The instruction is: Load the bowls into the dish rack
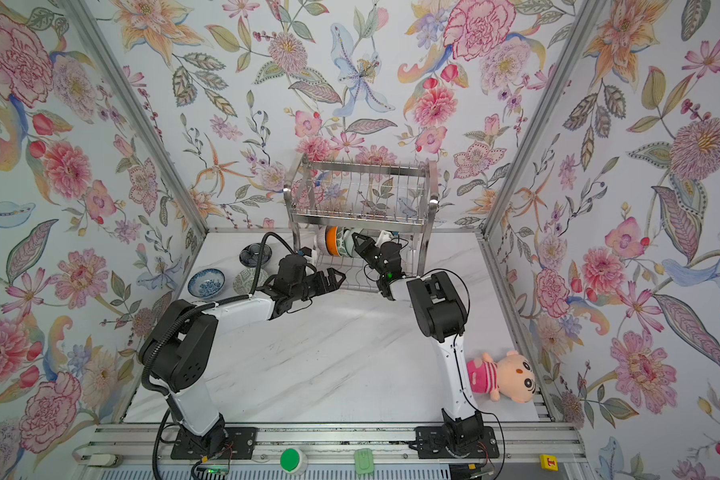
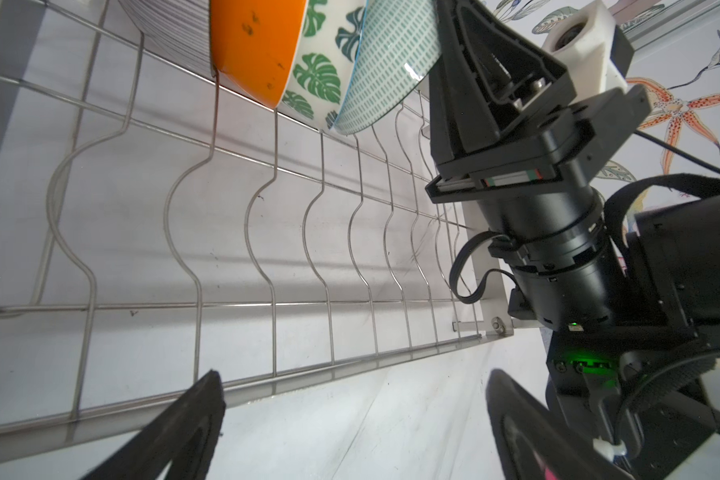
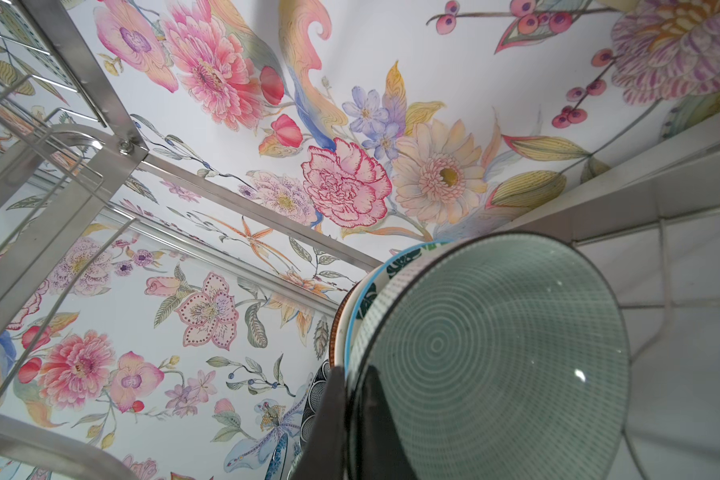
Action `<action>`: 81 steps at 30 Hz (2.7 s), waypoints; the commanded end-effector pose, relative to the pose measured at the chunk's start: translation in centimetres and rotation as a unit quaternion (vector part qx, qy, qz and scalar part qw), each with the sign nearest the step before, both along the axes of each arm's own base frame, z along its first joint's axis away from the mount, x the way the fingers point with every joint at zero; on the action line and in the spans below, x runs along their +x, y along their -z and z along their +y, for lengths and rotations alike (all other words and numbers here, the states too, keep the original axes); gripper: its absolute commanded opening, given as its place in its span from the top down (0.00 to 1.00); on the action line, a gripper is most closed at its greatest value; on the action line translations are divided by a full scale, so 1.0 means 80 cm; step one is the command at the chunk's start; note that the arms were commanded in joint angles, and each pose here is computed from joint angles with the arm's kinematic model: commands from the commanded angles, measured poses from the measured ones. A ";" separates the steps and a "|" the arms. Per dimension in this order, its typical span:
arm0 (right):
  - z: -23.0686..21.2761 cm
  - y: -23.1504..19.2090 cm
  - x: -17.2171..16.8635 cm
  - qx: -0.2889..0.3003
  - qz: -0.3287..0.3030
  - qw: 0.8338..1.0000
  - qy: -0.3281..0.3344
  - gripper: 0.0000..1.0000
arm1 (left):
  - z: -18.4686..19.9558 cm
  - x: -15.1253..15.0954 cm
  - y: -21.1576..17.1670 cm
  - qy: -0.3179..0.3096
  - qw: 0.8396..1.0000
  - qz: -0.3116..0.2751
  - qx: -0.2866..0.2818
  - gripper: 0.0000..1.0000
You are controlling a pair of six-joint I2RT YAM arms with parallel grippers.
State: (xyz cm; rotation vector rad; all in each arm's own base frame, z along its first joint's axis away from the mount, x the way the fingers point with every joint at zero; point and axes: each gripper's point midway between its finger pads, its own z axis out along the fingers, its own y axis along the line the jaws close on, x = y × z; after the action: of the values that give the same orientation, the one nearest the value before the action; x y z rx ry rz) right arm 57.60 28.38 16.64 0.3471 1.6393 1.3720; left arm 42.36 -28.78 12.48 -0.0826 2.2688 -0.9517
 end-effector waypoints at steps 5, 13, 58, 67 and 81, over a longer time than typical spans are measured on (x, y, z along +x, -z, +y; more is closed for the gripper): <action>-0.006 -0.011 0.013 0.026 -0.024 0.999 0.014 1.00 | 0.005 0.004 0.001 0.006 1.000 0.000 0.008 0.01; -0.012 -0.001 0.017 0.014 -0.012 0.999 0.030 1.00 | 0.007 0.004 0.001 0.007 1.000 -0.001 0.011 0.01; -0.017 0.010 0.006 -0.029 0.024 0.999 0.023 0.70 | 0.007 -0.009 -0.010 0.003 1.000 -0.003 0.009 0.01; -0.021 0.001 -0.004 -0.031 0.022 0.999 0.022 0.69 | 0.008 -0.017 -0.015 0.002 1.000 -0.006 0.009 0.01; -0.023 -0.010 -0.041 -0.048 0.019 0.999 0.019 0.64 | 0.013 -0.038 -0.019 -0.002 1.000 -0.006 0.015 0.01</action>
State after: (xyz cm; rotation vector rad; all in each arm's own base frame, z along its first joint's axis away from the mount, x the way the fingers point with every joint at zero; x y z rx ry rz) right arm 55.16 26.49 14.57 0.4058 1.7624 1.2745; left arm 40.02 -28.06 13.37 -0.0635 2.2779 -0.9349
